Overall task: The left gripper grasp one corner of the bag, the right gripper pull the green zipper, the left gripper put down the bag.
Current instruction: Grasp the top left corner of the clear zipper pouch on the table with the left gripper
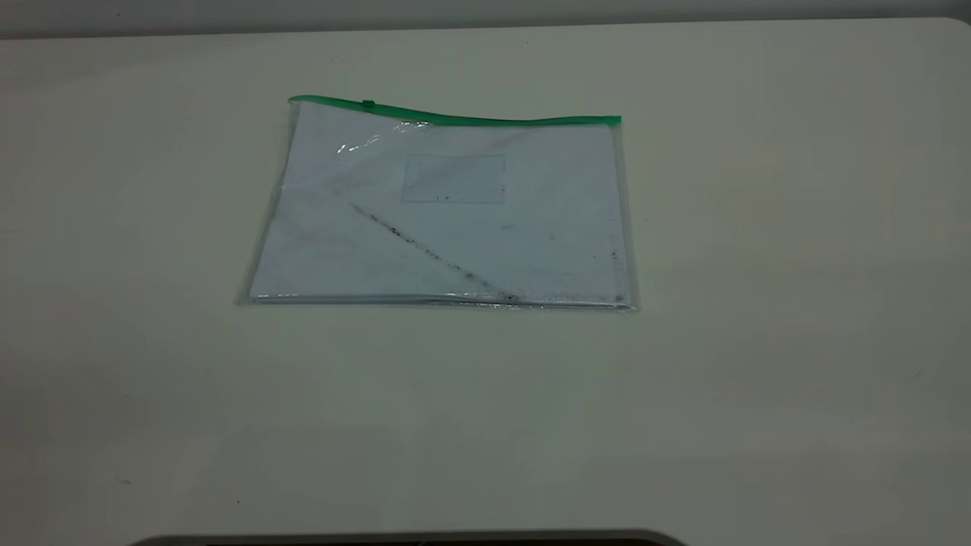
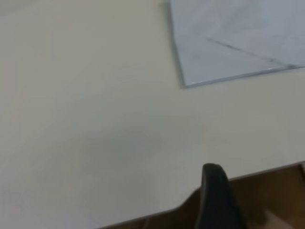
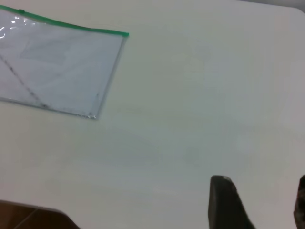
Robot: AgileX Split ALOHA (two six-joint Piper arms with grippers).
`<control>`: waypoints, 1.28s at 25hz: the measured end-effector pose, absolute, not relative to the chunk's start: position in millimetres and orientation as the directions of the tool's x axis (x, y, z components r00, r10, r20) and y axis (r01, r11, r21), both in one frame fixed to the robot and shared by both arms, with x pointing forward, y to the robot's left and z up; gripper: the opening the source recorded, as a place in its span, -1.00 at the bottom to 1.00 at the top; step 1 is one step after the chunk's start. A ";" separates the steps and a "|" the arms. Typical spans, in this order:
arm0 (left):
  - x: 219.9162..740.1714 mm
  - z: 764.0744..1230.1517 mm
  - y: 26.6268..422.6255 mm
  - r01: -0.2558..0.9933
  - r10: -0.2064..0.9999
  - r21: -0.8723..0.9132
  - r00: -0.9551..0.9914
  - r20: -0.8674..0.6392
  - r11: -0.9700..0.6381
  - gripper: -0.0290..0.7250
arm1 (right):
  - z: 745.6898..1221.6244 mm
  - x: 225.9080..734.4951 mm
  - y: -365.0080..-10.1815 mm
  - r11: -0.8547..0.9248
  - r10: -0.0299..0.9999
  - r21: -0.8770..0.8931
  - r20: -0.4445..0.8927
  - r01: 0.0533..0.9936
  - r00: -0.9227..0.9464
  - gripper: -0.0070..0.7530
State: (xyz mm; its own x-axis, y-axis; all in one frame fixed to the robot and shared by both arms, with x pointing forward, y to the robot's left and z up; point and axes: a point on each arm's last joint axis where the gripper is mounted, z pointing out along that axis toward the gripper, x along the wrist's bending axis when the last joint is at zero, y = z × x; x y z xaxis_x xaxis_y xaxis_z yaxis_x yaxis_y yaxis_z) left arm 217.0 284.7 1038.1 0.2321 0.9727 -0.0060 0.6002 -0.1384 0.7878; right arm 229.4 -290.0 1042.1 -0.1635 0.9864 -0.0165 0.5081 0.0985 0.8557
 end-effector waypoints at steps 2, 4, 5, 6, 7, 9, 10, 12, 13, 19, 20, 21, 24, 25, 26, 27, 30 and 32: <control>216.7 1038.5 282.2 0.598 0.968 0.791 0.248 -0.029 -0.130 0.39 | 1041.8 229.5 -290.0 0.099 0.986 0.855 -0.016 0.509 -0.164 0.04; 216.3 1038.9 279.6 0.596 0.963 0.794 0.265 -0.053 -0.121 0.39 | 1041.8 229.5 -290.0 0.098 0.986 0.855 -0.016 0.509 -0.163 0.04; 216.1 1039.2 278.2 0.595 0.959 0.796 0.275 -0.066 -0.116 0.39 | 1041.8 229.5 -290.0 0.096 0.987 0.855 -0.014 0.509 -0.162 0.04; 215.9 1039.5 277.0 0.594 0.956 0.797 0.282 -0.077 -0.111 0.39 | 1041.8 229.5 -290.0 0.094 0.987 0.855 -0.013 0.510 -0.161 0.04; 215.8 1039.7 276.1 0.593 0.954 0.798 0.288 -0.085 -0.108 0.39 | 1041.9 229.5 -290.0 0.092 0.987 0.855 -0.010 0.510 -0.161 0.04; 215.8 1040.0 275.2 0.591 0.951 0.800 0.294 -0.094 -0.104 0.39 | 1041.9 229.4 -289.5 0.088 0.987 0.856 -0.004 0.510 -0.163 0.04; 216.5 1041.0 275.1 0.581 0.951 0.808 0.293 -0.094 -0.100 0.39 | 1042.1 229.4 -288.9 0.084 0.986 0.857 0.002 0.509 -0.167 0.03; 220.5 1045.9 275.7 0.530 0.956 0.845 0.277 -0.095 -0.070 0.39 | 1043.2 230.2 -286.2 0.068 0.982 0.861 0.030 0.505 -0.184 0.03; 224.1 1049.8 276.2 0.499 0.959 0.866 0.262 -0.105 -0.041 0.39 | 1044.0 232.7 -284.0 0.058 0.979 0.855 0.053 0.515 -0.197 0.03; 273.2 1061.9 280.8 0.555 0.972 0.830 0.160 -0.169 0.053 0.39 | 1050.4 281.6 -278.5 0.132 0.964 0.779 0.044 0.613 -0.264 0.06; 285.1 1061.4 281.3 0.582 0.974 0.812 0.152 -0.168 0.049 0.39 | 1050.0 292.8 -278.2 0.161 0.960 0.766 0.025 0.622 -0.279 0.08; 297.2 1061.9 281.7 0.604 0.975 0.796 0.148 -0.163 0.042 0.39 | 1050.1 303.1 -277.8 0.176 0.957 0.764 0.014 0.620 -0.289 0.13; 331.2 1064.8 282.6 0.666 0.978 0.745 0.132 -0.161 0.033 0.39 | 1046.4 337.4 -275.5 0.231 0.943 0.754 -0.018 0.615 -0.332 0.29; 343.1 1066.3 282.8 0.687 0.979 0.726 0.127 -0.161 0.030 0.40 | 1044.6 349.2 -274.3 0.233 0.940 0.757 -0.015 0.610 -0.340 0.36; 352.9 1067.6 282.9 0.703 0.979 0.711 0.131 -0.155 0.019 0.42 | 1041.8 360.1 -273.1 0.237 0.937 0.757 -0.012 0.609 -0.349 0.40; 364.3 1068.3 282.9 0.723 0.980 0.691 0.133 -0.151 0.008 0.45 | 1039.5 371.2 -271.6 0.245 0.931 0.763 -0.015 0.598 -0.364 0.43; 396.6 1067.3 283.1 0.768 0.980 0.640 0.147 -0.134 -0.027 0.58 | 1035.2 401.9 -266.2 0.255 0.914 0.769 0.006 0.586 -0.406 0.47; 419.1 1061.6 283.4 0.796 0.980 0.604 0.149 -0.129 -0.041 0.64 | 1035.5 421.9 -261.6 0.255 0.898 0.777 0.031 0.576 -0.439 0.47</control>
State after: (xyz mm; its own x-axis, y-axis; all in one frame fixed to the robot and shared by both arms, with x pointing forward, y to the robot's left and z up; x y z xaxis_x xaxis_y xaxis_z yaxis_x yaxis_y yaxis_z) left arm 419.1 283.4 1061.6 0.1490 0.9804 -0.1291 0.7958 -0.0414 0.6042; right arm 421.9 -261.6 1035.5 -0.4385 0.8982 0.0307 0.5761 0.2547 0.7767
